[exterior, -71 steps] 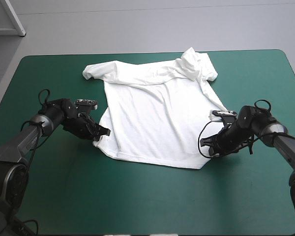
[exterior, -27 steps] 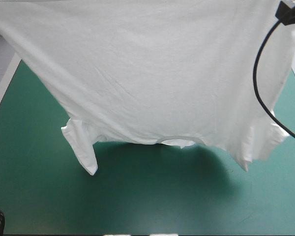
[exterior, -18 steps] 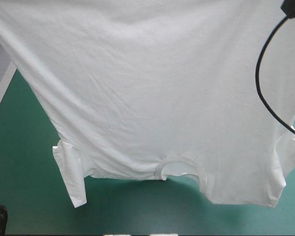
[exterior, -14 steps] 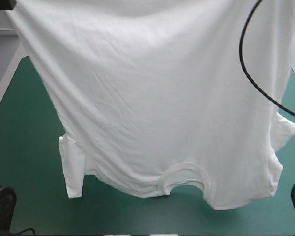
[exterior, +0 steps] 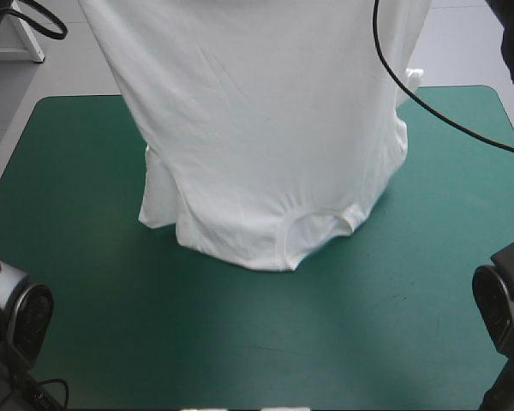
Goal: Fold the cloth
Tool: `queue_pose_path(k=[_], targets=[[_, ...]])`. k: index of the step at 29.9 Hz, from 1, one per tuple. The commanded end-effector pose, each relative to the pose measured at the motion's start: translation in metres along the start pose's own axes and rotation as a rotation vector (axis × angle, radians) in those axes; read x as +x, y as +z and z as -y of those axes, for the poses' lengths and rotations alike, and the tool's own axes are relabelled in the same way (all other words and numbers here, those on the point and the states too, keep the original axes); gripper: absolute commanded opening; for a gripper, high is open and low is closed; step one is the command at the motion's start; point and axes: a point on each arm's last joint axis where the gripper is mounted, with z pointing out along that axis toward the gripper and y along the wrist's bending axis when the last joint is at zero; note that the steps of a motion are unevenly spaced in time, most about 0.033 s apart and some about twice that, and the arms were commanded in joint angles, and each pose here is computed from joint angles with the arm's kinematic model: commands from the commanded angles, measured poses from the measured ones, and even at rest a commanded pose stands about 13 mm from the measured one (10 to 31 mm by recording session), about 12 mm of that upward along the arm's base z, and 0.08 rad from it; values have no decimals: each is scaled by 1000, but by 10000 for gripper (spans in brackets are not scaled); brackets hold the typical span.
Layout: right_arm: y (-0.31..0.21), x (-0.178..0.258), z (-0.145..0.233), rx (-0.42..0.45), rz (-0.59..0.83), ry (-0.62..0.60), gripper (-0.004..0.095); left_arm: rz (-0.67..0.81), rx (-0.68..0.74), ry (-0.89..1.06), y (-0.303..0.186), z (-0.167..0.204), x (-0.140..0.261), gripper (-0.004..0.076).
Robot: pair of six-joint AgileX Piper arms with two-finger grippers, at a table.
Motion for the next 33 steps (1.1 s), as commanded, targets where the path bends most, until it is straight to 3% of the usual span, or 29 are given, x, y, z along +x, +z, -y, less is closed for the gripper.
queue_pose_path(k=[1, 6, 12, 19, 23, 26, 33], targets=[[-34, -52, -3, 14, 231, -21, -15, 218, -49, 9, -42, -11, -44, -8], [-31, -45, -2, 16, 172, -32, -15, 208, -59, 32, -39, -11, -41, -8], [5, 24, 9, 88, -197, -22, -15, 18, 22, 11, 10, 5, 5, -8], [54, 147, 24, 161, -631, 12, -15, -289, 103, 7, 88, 30, 101, -8], [68, 220, 26, 163, -895, 36, -15, -527, 150, 13, 117, 45, 165, -8], [72, 257, 26, 154, -1009, 53, -15, -728, 188, 13, 126, 55, 209, -8], [61, 303, 23, 47, -1216, 79, -15, -1000, 220, -16, 124, 65, 259, -8]])
